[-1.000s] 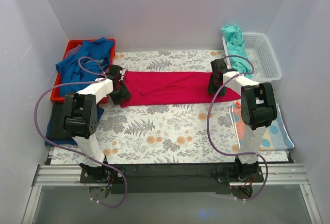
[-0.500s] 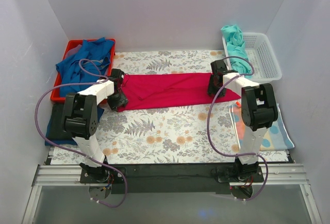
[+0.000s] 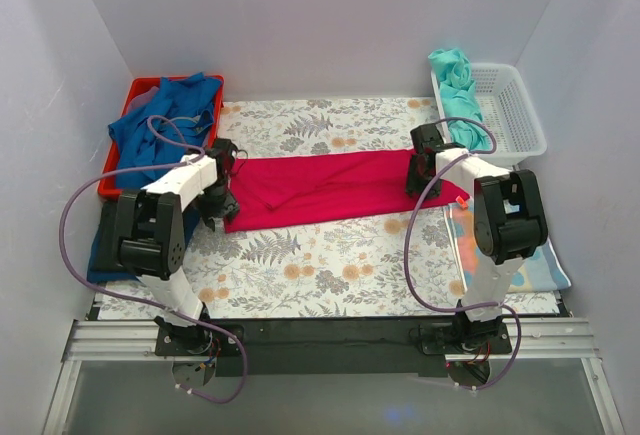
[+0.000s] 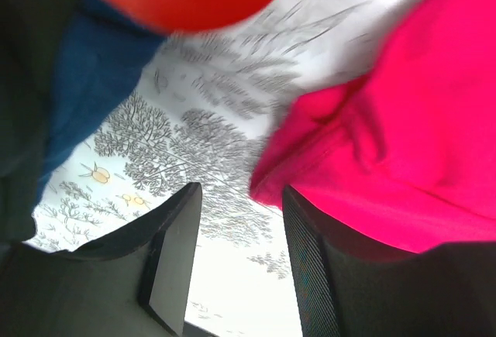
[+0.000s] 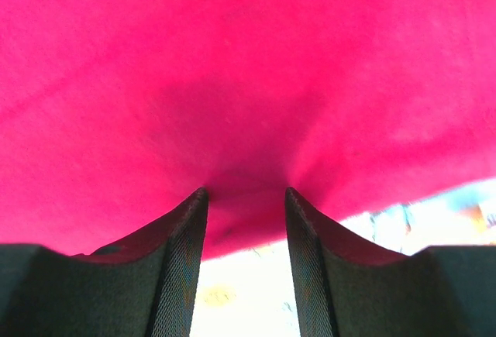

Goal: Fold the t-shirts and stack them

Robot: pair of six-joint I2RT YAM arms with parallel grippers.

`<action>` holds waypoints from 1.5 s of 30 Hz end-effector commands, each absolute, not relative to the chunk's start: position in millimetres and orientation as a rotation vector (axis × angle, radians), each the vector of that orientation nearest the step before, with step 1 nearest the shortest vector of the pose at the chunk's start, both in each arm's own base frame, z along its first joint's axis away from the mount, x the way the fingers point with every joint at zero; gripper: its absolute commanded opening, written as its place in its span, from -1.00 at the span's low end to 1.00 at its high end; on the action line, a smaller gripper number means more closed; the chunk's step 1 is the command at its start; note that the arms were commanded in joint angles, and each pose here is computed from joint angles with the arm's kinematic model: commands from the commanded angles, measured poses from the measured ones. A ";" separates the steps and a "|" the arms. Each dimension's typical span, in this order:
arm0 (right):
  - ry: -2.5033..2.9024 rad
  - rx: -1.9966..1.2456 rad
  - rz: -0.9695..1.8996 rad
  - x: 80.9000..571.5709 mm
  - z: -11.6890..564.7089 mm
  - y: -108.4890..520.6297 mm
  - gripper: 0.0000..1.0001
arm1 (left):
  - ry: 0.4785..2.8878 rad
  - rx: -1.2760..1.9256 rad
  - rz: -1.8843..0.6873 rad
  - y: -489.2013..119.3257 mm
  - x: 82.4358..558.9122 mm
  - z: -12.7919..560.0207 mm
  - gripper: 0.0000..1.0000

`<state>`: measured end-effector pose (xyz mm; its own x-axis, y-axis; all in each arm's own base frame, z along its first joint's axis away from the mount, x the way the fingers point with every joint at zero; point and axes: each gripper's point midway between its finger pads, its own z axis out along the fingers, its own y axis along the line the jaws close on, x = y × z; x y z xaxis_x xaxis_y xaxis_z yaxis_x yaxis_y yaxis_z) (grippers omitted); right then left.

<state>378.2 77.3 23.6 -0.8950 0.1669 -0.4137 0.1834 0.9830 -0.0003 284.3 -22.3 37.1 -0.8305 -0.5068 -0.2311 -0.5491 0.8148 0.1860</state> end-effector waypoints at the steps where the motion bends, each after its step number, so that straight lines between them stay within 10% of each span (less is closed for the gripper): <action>1: 2.666 0.233 -0.060 378.3 62.3 74.4 0.02 | 2.589 -0.782 0.200 -24.6 333.8 116.5 -0.10; 16: 2.566 0.171 0.051 411.6 112.2 94.8 0.07 | 2.715 -0.473 -0.335 -166.5 377.3 117.9 -0.06; 30: 2.628 0.172 0.062 406.0 91.3 98.1 0.06 | 2.800 -0.477 -0.226 -157.6 344.9 74.4 -0.06; 45: 2.656 0.174 0.017 392.6 81.3 90.4 0.06 | 2.802 -0.457 -0.230 -167.6 372.1 60.0 -0.55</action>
